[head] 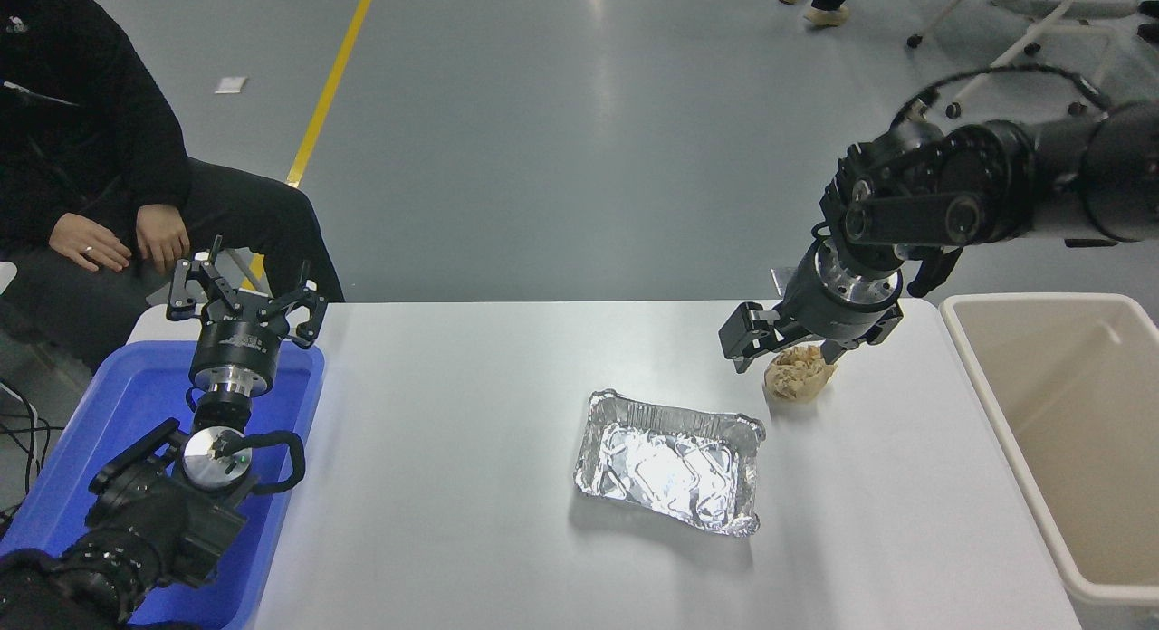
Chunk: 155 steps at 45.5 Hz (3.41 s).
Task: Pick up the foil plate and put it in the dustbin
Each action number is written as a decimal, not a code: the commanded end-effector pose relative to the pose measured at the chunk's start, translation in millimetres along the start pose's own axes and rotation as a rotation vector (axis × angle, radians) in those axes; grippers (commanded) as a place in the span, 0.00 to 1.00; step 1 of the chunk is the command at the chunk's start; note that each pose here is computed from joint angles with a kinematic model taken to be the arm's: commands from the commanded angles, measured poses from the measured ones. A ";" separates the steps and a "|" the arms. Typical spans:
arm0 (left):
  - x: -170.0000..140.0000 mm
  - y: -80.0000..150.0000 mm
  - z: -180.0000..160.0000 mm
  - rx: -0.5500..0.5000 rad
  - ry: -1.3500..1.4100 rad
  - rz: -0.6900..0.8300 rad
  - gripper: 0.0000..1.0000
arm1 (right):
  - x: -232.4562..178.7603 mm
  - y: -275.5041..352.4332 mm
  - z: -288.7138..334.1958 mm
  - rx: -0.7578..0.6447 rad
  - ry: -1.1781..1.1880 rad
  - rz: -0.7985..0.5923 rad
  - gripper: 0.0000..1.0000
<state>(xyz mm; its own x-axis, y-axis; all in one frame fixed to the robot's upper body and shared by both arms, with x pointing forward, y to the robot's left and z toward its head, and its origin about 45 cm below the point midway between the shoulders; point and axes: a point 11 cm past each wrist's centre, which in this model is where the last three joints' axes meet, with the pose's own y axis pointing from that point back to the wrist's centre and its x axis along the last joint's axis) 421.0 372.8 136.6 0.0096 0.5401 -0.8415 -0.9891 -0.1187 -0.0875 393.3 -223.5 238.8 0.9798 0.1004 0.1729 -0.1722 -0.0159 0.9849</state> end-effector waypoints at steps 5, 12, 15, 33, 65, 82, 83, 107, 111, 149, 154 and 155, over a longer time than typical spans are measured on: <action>-0.1 -0.1 0.5 -0.001 0.001 -0.001 0.99 | -17.6 -41.4 16.3 0.031 -0.046 -0.004 1.00; -0.3 0.0 -0.3 0.000 0.002 -0.001 0.99 | -29.8 -63.8 11.2 0.069 -0.079 -0.001 1.00; -0.1 0.0 0.2 0.000 0.000 -0.001 0.99 | -31.9 -70.4 7.2 0.089 -0.093 0.007 1.00; -0.1 -0.1 0.5 -0.001 0.001 -0.001 0.99 | -51.5 -117.1 12.8 0.088 -0.127 0.022 1.00; -0.1 0.0 0.2 0.000 0.000 -0.001 0.99 | -64.7 -152.5 -3.7 0.118 -0.162 0.054 1.00; -0.1 0.0 0.2 0.000 0.000 -0.001 0.99 | -76.3 -165.1 -6.7 0.133 -0.164 0.037 1.00; -0.1 0.0 0.2 0.000 0.000 -0.001 0.99 | -76.1 -165.5 -8.1 0.138 -0.166 0.039 1.00; -0.1 0.0 0.2 0.000 0.000 -0.001 0.99 | -74.8 -166.9 -5.8 0.117 -0.108 0.055 0.46; -0.1 0.0 0.2 0.000 0.000 -0.001 0.99 | -74.5 -167.1 -4.1 0.110 -0.098 0.059 0.33; -0.3 0.0 0.1 0.001 -0.001 -0.003 0.99 | -42.9 -117.0 24.3 0.099 -0.119 0.090 0.00; -0.3 0.0 -0.1 0.002 -0.002 -0.004 0.99 | -26.3 -73.7 39.6 0.104 -0.125 0.085 0.00; -0.3 0.0 -0.2 0.004 -0.002 -0.004 0.99 | -23.1 -65.8 40.2 0.106 -0.123 0.087 0.00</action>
<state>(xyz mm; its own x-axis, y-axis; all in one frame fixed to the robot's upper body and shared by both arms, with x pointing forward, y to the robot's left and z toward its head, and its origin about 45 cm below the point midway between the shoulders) 421.0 372.9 136.8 0.0115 0.5404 -0.8413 -0.9891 -0.1176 -0.0890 368.4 -243.6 102.3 0.9705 -0.0123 0.2410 -0.2407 -0.1175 0.9635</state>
